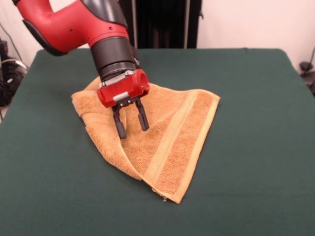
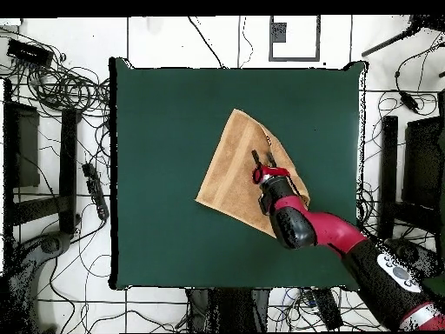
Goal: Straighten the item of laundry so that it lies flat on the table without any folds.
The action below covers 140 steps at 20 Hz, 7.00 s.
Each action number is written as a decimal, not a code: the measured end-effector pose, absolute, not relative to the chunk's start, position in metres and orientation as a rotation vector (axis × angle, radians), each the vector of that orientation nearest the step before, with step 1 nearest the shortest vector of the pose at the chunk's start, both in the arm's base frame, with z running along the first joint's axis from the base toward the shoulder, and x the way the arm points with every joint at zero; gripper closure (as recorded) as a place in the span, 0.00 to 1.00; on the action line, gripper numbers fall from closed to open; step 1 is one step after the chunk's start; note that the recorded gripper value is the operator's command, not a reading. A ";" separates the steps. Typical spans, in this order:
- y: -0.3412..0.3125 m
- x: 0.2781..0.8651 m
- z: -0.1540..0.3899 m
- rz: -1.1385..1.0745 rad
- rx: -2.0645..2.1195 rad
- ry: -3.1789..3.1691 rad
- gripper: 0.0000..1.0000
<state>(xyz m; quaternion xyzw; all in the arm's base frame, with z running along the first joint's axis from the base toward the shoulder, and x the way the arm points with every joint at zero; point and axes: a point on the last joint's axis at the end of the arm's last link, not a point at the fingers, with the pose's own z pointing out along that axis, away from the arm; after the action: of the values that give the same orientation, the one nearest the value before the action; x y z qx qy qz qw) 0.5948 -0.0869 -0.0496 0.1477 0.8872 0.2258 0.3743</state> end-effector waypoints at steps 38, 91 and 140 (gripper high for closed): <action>-0.023 0.582 -0.083 0.592 0.320 2.229 0.00; -0.067 0.575 -0.084 0.306 -0.034 2.284 0.00; -0.179 0.589 -0.070 -0.096 -0.682 2.191 0.00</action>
<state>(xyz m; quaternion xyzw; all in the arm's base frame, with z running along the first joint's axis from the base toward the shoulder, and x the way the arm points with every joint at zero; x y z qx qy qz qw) 0.5892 -0.1786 -0.0696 -0.2707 0.8702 -0.0382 0.4099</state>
